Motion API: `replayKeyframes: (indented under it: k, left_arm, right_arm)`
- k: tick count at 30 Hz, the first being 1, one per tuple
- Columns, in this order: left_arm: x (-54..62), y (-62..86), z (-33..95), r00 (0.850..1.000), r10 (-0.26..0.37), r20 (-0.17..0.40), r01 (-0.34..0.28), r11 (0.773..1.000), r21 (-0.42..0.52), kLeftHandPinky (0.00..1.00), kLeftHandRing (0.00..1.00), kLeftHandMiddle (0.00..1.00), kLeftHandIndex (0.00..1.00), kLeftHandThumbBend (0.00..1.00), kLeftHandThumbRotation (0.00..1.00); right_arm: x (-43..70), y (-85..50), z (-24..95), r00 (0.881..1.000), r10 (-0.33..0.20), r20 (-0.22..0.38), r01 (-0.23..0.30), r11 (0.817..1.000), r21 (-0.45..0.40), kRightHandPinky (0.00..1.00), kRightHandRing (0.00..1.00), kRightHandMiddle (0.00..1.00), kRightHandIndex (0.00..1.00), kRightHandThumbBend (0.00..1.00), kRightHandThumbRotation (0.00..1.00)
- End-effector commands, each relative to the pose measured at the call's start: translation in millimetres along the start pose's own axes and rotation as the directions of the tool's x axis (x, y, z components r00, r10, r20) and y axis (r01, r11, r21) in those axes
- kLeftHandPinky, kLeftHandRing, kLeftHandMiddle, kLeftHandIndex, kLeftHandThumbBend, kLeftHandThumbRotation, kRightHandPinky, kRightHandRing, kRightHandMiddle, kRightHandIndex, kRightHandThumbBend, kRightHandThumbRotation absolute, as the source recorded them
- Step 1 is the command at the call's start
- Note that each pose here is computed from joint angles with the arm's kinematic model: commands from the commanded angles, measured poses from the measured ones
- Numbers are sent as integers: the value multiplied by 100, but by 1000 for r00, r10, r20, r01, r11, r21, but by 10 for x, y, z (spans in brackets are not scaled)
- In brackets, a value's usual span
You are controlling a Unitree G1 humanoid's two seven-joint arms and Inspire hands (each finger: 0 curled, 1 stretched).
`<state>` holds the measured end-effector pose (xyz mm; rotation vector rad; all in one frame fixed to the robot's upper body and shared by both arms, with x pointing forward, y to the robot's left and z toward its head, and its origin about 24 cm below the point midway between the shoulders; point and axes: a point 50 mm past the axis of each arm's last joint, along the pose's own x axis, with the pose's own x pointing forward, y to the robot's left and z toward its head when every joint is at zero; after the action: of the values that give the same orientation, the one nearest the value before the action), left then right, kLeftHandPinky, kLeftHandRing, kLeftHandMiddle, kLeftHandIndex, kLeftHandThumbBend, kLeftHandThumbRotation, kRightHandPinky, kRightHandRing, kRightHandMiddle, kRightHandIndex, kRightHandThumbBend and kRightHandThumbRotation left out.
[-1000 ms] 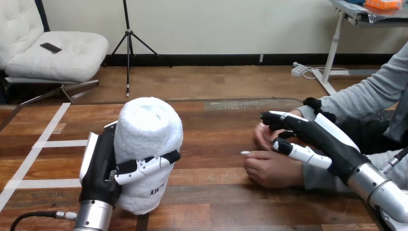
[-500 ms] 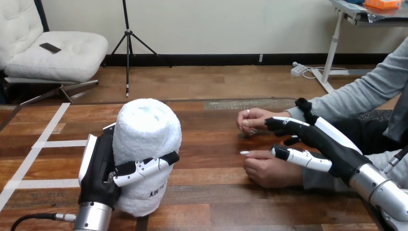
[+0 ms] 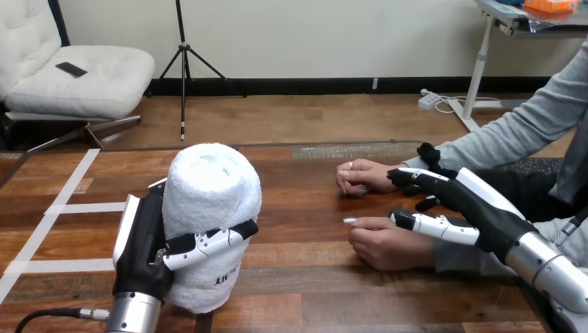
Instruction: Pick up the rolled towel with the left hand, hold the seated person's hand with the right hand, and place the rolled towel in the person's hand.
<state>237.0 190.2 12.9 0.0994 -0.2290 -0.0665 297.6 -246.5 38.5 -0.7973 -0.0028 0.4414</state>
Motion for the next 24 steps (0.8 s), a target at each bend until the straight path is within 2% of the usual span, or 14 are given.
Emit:
replayKeyframes:
  k: [1, 24]
  left_arm:
    - [173, 46, 244, 990, 14, 139, -14, 1000, 1, 25, 30, 36, 38, 60, 0]
    - [152, 69, 240, 991, 19, 134, -19, 1000, 1, 25, 30, 36, 39, 58, 0]
  right_arm:
    - [125, -269, 173, 996, -54, 65, 60, 995, -82, 75, 85, 88, 88, 85, 81]
    - [139, -276, 87, 1000, -28, -1, 27, 986, -165, 75, 86, 88, 88, 80, 79]
